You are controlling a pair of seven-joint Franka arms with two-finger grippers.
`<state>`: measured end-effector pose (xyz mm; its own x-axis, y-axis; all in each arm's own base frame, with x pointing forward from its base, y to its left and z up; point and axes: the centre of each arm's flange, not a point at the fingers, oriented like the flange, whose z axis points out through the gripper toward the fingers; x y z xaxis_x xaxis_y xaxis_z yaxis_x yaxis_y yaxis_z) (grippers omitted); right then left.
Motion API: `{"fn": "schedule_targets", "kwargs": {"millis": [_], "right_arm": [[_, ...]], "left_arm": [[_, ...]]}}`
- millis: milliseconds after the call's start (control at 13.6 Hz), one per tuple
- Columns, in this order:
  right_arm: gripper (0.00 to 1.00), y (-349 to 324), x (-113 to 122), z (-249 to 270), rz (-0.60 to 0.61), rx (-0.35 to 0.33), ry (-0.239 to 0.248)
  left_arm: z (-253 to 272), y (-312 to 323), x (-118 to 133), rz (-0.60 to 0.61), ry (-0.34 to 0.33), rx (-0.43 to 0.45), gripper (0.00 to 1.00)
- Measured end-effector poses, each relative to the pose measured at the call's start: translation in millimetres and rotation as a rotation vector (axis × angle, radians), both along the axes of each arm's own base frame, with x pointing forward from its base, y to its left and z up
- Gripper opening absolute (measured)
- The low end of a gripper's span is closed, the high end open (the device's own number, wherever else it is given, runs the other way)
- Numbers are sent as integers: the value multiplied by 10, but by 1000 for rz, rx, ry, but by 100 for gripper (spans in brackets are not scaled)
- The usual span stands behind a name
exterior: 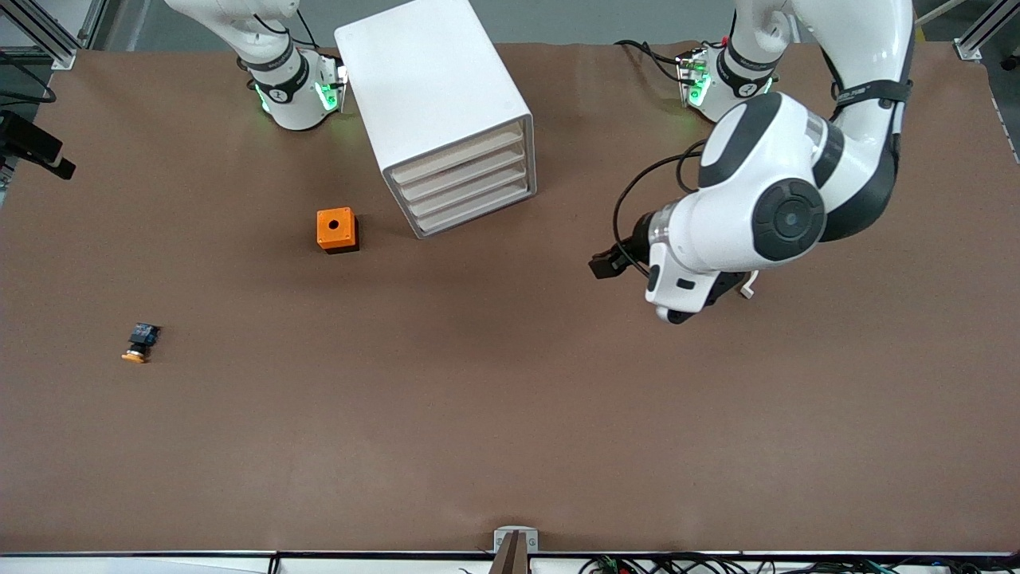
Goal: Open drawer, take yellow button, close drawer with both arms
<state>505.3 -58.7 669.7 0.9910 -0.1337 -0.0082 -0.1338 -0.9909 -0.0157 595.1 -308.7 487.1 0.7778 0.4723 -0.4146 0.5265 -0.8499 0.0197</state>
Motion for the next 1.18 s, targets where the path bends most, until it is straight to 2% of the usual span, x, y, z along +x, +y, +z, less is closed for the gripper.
{"fn": "schedule_targets", "kwargs": {"millis": [221, 369, 517, 885, 1181], "right_arm": [[100, 2, 2, -1, 2, -2, -1], [100, 9, 2, -11, 4, -1, 2], [100, 44, 6, -35, 11, -1, 7], [100, 174, 15, -44, 36, -1, 10], [100, 179, 11, -51, 36, 0, 15]], "left_arm": [[181, 453, 38, -128, -4, -44, 100], [406, 870, 64, -172, -27, -74, 100], [601, 1230, 23, -206, -64, -53, 100], [833, 1906, -386, -352, -113, -44, 100], [782, 2495, -677, -390, -172, -46, 100]]}}
